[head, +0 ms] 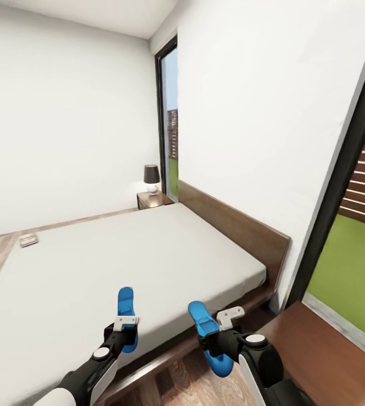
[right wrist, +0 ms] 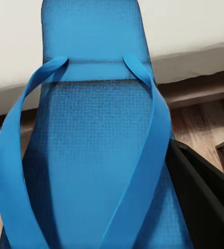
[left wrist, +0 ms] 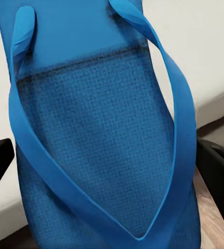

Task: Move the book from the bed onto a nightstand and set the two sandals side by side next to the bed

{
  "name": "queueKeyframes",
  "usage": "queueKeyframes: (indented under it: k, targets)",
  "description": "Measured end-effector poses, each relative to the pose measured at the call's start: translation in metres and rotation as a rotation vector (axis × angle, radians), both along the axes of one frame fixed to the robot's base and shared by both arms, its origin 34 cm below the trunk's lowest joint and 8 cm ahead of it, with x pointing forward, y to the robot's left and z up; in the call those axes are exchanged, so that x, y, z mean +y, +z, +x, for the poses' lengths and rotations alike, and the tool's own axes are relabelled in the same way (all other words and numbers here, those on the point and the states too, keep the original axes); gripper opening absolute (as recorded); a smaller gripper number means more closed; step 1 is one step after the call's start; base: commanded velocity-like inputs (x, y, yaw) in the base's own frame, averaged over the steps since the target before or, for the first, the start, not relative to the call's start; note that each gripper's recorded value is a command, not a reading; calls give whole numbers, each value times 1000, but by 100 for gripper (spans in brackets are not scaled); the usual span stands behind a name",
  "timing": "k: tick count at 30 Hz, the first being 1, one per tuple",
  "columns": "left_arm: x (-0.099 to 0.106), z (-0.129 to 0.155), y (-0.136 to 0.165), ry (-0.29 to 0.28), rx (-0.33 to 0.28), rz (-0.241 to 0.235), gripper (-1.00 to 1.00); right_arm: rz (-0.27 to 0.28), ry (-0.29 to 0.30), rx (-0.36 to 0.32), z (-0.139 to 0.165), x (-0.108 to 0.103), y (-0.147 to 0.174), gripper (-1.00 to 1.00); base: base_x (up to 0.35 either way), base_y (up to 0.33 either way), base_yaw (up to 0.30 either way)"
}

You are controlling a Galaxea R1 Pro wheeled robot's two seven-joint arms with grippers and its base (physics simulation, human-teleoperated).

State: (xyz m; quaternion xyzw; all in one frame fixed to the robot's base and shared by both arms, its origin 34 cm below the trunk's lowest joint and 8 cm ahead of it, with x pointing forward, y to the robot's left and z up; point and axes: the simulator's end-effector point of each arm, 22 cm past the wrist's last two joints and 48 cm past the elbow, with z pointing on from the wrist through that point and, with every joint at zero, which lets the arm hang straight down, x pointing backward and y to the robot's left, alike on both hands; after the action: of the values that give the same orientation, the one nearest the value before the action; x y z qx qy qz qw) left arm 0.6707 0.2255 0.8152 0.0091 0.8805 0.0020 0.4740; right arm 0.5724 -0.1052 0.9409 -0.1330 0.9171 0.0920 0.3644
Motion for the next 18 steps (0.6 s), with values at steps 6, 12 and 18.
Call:
queueKeyframes:
  k: [6,12,18]
  targets:
    - [0,0,0,0,0,0,-100,-1,1,3,0,0,-1,-100,0,0,284]
    - [-1,-1,-1,-1,3,1,-100,-1,1,4,-1,0,-2,-100,0,0,284]
    - [-4,-2,-2,-20,4,12,-100,-1,1,4,-1,0,-2,-100,0,0,284]
